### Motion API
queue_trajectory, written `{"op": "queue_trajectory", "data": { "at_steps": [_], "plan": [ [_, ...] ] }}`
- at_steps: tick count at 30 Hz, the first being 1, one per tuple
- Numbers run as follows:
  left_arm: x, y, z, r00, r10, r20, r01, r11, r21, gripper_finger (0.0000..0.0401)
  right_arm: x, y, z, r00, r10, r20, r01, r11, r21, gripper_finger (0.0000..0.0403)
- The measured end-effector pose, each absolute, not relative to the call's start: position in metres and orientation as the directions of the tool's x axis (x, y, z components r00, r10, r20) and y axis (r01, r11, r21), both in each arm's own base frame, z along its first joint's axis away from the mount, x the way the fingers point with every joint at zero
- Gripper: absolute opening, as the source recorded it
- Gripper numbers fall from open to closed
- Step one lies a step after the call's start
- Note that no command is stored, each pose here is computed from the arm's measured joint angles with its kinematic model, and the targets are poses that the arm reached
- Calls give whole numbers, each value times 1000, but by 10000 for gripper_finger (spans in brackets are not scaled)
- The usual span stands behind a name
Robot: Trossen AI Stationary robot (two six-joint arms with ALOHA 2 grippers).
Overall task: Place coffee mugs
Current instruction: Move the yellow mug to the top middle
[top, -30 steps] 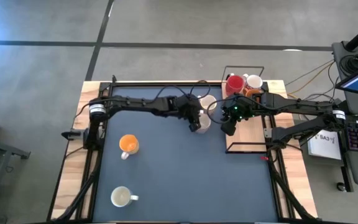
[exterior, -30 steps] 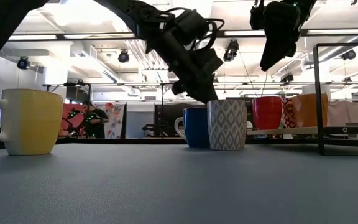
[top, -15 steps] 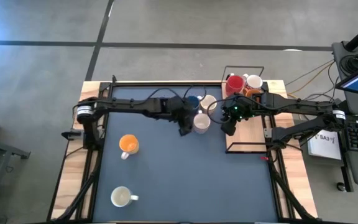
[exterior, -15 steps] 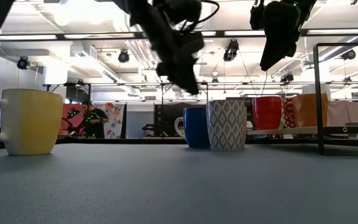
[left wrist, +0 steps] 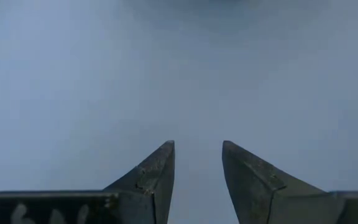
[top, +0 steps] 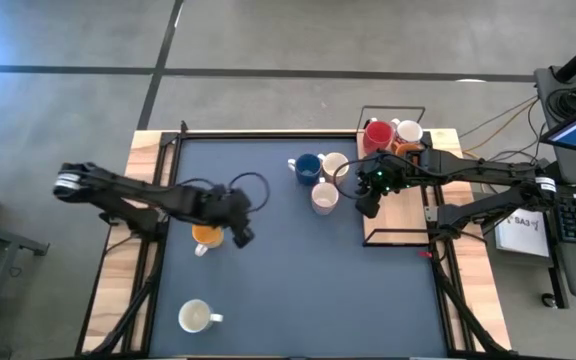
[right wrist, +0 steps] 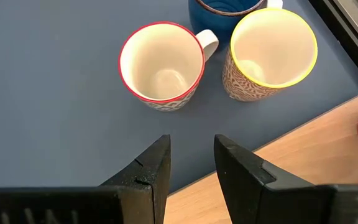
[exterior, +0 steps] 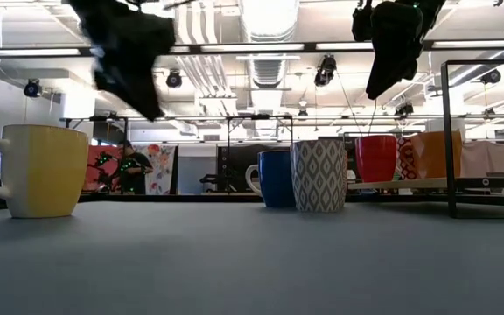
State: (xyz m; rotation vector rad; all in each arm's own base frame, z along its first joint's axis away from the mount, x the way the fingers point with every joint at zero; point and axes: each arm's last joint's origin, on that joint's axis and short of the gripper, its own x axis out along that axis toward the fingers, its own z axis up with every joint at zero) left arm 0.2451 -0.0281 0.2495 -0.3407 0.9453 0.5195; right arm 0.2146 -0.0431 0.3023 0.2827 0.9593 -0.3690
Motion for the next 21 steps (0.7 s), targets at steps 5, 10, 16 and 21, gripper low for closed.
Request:
{"op": "queue_trajectory", "data": {
  "at_steps": [5, 10, 16, 21],
  "plan": [
    [211, -39, 261, 419, 345, -840, -662, 749, -23, 116, 215, -43, 302, 520, -180, -835, 426, 902, 71, 112],
    [188, -42, 257, 243, 387, -889, -765, 640, 69, 117, 215, -43, 302, 520, -180, -835, 426, 902, 71, 112],
    [175, -45, 252, 111, 397, -911, -815, 561, 146, 118, 215, -43, 302, 520, -180, -835, 426, 902, 71, 112],
    [168, -46, 241, 45, 341, -939, -810, 563, 165, 143, 215, -43, 302, 520, -180, -835, 426, 902, 71, 112]
  ]
}}
